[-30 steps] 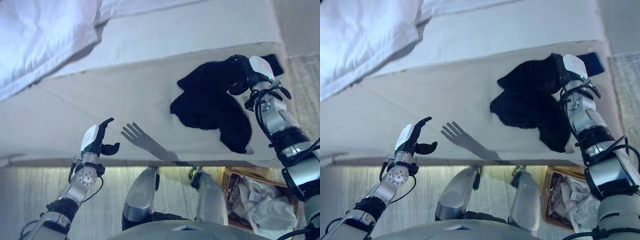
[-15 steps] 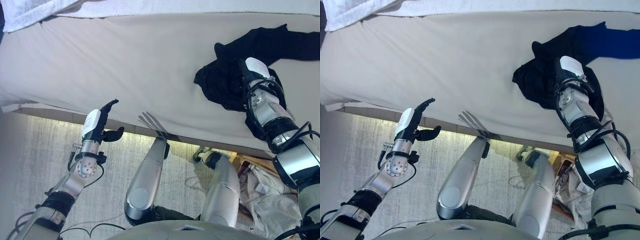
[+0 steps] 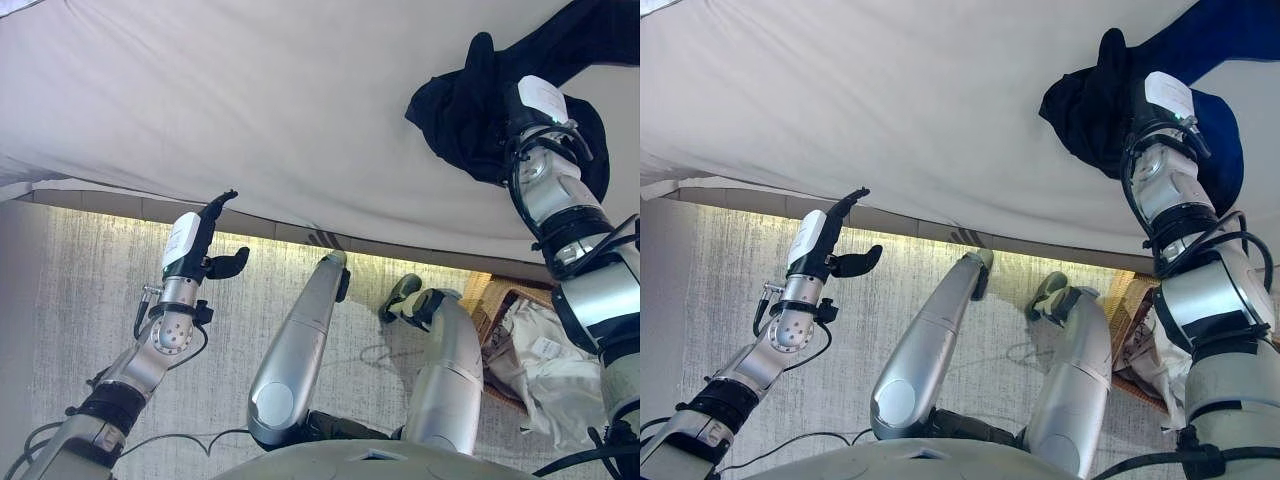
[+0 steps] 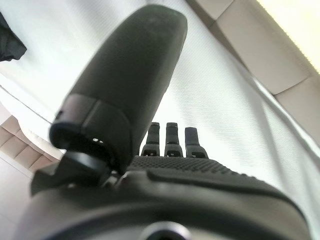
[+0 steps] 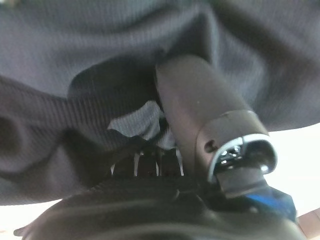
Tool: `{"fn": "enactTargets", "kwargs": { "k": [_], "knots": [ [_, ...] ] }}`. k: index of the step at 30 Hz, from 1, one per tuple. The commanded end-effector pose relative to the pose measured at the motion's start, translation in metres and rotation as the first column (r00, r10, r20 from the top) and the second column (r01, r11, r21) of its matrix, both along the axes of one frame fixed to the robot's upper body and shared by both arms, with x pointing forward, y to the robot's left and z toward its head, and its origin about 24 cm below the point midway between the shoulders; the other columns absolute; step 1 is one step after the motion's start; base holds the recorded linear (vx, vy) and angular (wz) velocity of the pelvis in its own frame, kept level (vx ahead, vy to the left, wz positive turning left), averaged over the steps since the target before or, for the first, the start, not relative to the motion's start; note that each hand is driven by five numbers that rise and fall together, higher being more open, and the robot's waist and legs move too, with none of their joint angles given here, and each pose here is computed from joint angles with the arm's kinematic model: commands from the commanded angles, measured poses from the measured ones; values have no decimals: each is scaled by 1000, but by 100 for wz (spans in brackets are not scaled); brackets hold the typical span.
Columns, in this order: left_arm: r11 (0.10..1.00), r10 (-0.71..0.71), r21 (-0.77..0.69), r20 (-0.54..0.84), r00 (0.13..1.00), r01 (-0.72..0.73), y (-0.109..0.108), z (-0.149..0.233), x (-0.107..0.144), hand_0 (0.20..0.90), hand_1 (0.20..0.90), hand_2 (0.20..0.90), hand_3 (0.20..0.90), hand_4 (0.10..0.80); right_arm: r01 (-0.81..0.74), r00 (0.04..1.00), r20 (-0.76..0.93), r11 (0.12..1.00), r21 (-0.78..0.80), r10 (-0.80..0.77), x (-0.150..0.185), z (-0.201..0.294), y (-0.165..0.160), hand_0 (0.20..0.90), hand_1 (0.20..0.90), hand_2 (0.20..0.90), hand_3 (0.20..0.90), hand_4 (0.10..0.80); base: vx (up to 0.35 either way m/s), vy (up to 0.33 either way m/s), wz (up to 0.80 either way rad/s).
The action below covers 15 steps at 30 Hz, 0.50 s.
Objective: Pick up the clothes from the bed and place them into the basket
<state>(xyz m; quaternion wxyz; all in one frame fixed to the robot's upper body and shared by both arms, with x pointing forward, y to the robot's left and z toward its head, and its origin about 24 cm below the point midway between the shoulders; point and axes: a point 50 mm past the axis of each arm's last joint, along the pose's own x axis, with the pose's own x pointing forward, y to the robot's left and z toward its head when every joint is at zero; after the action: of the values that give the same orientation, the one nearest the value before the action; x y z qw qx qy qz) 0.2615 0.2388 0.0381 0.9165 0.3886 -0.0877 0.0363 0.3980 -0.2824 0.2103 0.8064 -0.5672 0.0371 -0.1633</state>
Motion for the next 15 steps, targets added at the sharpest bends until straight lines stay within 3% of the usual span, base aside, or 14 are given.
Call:
{"fn": "enactTargets", "kwargs": {
  "k": [1, 7, 15],
  "knots": [
    [998, -17, -53, 170, 985, 26, -4, 30, 2, 900, 900, 900, 900, 800, 18, 993, -120, 1000, 22, -15, -7, -29, -14, 300, 300, 300, 200, 100, 0, 10, -3],
    [999, -4, -49, 148, 989, 12, -1, 26, 0, 900, 900, 900, 900, 800, -3, 998, -60, 998, 56, 7, -10, -26, -15, 300, 300, 300, 200, 100, 23, 42, -13],
    [999, 21, -35, 13, 1000, -21, 4, 6, 0, 900, 900, 900, 900, 800, -44, 999, 15, 993, 113, 42, -16, -18, -19, 300, 300, 300, 200, 100, 91, 36, -22]
  ]
}}
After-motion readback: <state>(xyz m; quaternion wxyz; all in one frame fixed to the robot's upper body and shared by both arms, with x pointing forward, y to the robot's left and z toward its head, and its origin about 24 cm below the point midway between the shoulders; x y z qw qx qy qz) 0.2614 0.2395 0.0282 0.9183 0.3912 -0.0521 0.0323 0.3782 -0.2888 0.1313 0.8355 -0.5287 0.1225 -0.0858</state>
